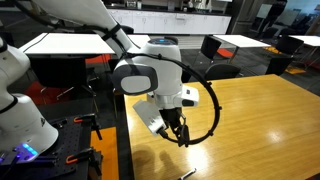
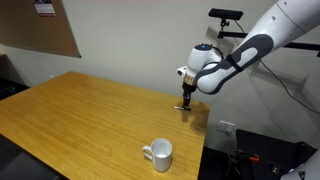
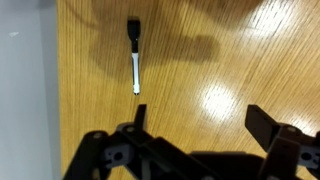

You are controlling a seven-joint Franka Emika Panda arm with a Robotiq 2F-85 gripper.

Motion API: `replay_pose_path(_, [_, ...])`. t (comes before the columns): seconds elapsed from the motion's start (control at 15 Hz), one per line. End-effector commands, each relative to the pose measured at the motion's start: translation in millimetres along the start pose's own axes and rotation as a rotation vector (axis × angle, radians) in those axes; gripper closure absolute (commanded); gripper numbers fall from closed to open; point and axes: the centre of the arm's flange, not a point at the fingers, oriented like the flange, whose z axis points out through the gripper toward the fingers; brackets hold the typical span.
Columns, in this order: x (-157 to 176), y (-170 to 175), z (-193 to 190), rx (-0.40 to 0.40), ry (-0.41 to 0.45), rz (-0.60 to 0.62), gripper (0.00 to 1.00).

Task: Move the pen to the right

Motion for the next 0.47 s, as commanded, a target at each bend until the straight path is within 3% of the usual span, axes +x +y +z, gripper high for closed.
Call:
replay_pose_path(0.0, [-1.1,0.9,1.2,0.0,-0.002,0.002,0.0])
replay_pose_path(0.4, [-1.8,1.5,2.1,0.001,-0.004,0.004,0.0])
